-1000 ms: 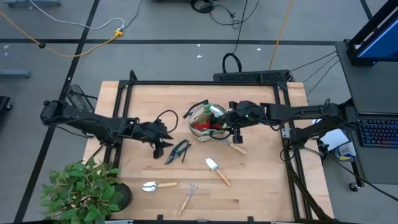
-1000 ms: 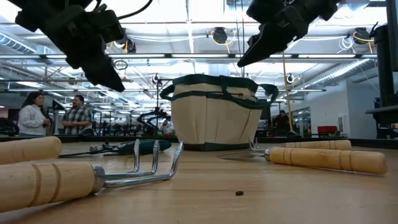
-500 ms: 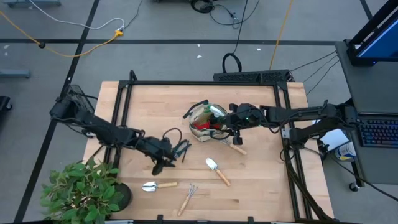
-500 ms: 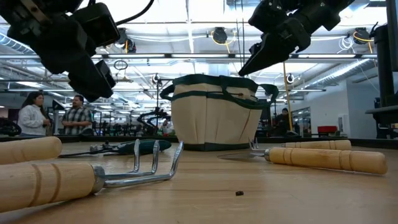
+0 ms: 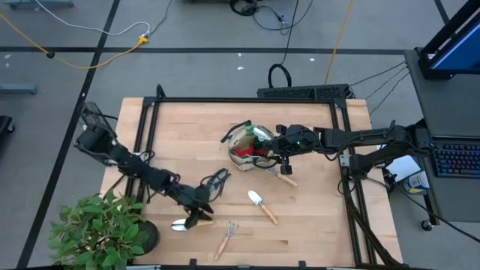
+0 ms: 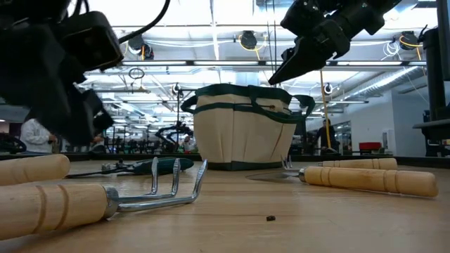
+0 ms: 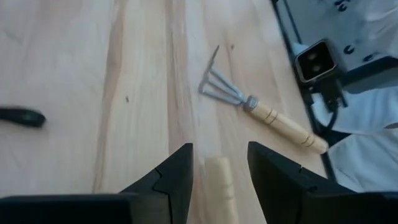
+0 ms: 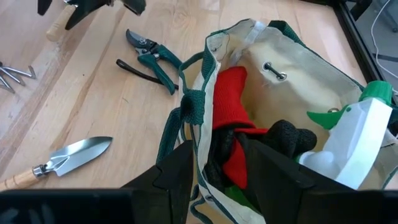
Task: Pick & Place Garden tools in Gardening bag
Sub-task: Put the left trowel into the gardening bag
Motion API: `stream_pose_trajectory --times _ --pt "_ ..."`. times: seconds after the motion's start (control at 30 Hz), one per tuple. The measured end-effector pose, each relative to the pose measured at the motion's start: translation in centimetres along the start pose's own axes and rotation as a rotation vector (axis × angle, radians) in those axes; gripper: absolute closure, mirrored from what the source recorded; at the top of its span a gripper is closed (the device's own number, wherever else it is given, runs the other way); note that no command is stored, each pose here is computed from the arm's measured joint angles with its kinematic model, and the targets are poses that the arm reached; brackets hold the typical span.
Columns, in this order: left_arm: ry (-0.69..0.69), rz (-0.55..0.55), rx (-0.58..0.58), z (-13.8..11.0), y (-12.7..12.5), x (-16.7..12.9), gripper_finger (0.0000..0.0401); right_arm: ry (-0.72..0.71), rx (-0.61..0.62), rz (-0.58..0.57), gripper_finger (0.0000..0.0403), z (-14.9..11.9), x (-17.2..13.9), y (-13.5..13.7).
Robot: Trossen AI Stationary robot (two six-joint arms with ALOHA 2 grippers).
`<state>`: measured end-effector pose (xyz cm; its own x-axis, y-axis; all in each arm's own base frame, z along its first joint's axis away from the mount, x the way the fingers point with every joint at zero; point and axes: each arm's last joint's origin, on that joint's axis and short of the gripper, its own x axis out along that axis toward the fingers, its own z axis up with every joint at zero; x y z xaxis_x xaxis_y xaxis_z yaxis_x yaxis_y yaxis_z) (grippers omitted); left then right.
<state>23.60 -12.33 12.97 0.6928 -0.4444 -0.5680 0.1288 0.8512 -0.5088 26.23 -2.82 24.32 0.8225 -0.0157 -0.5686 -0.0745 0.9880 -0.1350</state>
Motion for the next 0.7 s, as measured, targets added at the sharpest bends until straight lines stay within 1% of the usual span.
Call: stream_pose_trajectory --times 0.17,0.3,0.43,0.57,0.7 --pt "0.021 0.061 0.016 -1.5 -0.4 0.9 0.0244 -0.002 0.0 0.0 0.0261 0.0 0.0 0.0" --pt "0.041 0.062 0.001 -2.3 -0.7 1.3 0.0244 -0.018 -0.002 -0.004 0.0261 0.2 0.0 0.0" --pt "0.025 0.076 0.015 -2.6 -1.1 1.3 0.0244 -0.056 -0.005 -0.012 0.0261 0.5 0.0 -0.1" --pt "-0.008 0.068 0.003 -2.6 -1.6 1.4 0.0244 -0.08 -0.007 -0.017 0.0261 0.8 0.0 -0.2" --pt "-0.011 0.074 -0.007 -2.8 -1.7 1.4 0.0244 -0.093 -0.008 -0.02 0.0261 0.9 0.0 -0.2"
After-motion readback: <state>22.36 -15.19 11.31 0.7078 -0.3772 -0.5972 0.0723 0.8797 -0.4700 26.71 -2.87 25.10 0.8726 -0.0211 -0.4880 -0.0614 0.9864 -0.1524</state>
